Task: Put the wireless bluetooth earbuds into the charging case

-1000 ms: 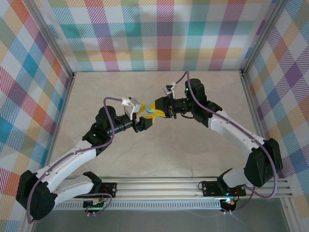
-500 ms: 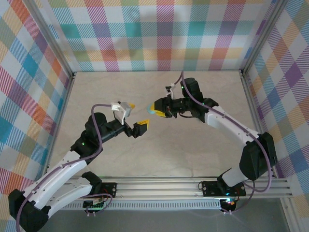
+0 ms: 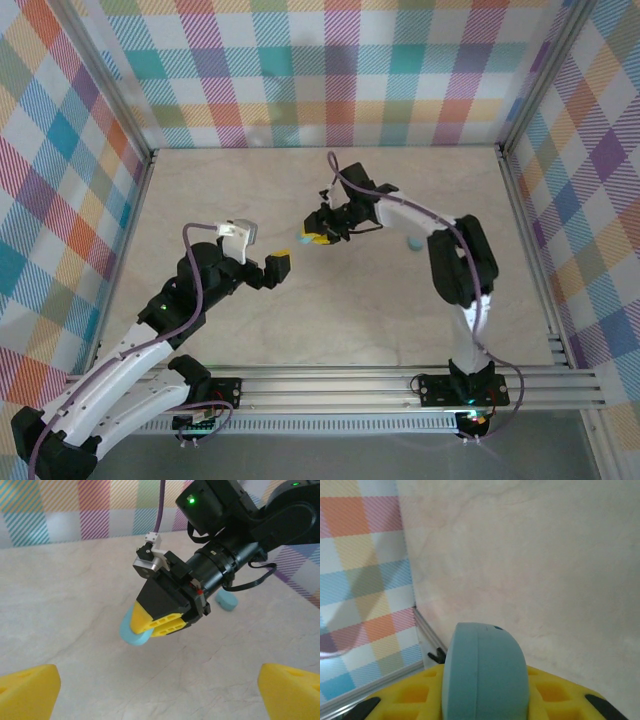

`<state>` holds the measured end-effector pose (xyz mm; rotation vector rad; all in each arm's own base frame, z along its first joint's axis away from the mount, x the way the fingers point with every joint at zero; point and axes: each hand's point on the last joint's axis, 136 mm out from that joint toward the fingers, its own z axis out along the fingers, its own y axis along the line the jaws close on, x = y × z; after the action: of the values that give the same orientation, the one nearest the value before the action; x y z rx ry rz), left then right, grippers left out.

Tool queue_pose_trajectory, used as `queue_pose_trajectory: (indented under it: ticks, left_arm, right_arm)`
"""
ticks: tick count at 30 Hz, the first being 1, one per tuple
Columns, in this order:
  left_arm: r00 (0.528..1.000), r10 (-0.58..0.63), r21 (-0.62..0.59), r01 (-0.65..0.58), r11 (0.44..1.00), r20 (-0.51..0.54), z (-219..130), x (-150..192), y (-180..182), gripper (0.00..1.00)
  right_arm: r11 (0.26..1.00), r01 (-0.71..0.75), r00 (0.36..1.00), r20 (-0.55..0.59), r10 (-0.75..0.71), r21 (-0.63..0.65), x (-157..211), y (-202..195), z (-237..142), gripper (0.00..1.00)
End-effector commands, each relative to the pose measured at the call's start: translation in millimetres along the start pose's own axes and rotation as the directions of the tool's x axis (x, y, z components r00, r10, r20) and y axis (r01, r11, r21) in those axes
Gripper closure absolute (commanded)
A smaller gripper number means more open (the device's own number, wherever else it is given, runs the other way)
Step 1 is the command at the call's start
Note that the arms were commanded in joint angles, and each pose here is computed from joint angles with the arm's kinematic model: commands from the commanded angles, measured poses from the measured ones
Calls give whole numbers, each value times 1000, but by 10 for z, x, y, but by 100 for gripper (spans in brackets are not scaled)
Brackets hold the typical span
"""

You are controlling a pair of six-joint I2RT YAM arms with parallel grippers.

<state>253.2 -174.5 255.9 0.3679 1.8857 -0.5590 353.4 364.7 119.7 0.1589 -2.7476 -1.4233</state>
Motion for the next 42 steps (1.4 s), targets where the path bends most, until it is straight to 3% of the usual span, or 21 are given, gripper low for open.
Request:
queue_pose_trajectory:
  ticks: [1,10,16,28,42]
  left_arm:
    - [999,-32,-76,29,997,-36,-19,125,165,0]
    - [994,-38,-108,26,994,-107,-136,330,247,0]
    - [996,-62,-129,54,990,-59,-332,360,301,0]
    - [996,-84,-127,80,989,-23,-387,392,319,0]
    - [994,-59,-223,37,974,-92,-228,309,470,0]
  right_arm:
    - [999,15,999,-40,-14,30,-99,-157,107,71]
    - [977,-18,998,-51,29,215,-388,-746,223,69]
    - [956,-18,997,-62,37,294,-502,-929,182,68]
    - [926,15,998,-62,9,376,-544,-894,-26,53]
    - [836,122,978,76,-192,535,-587,-487,-826,57]
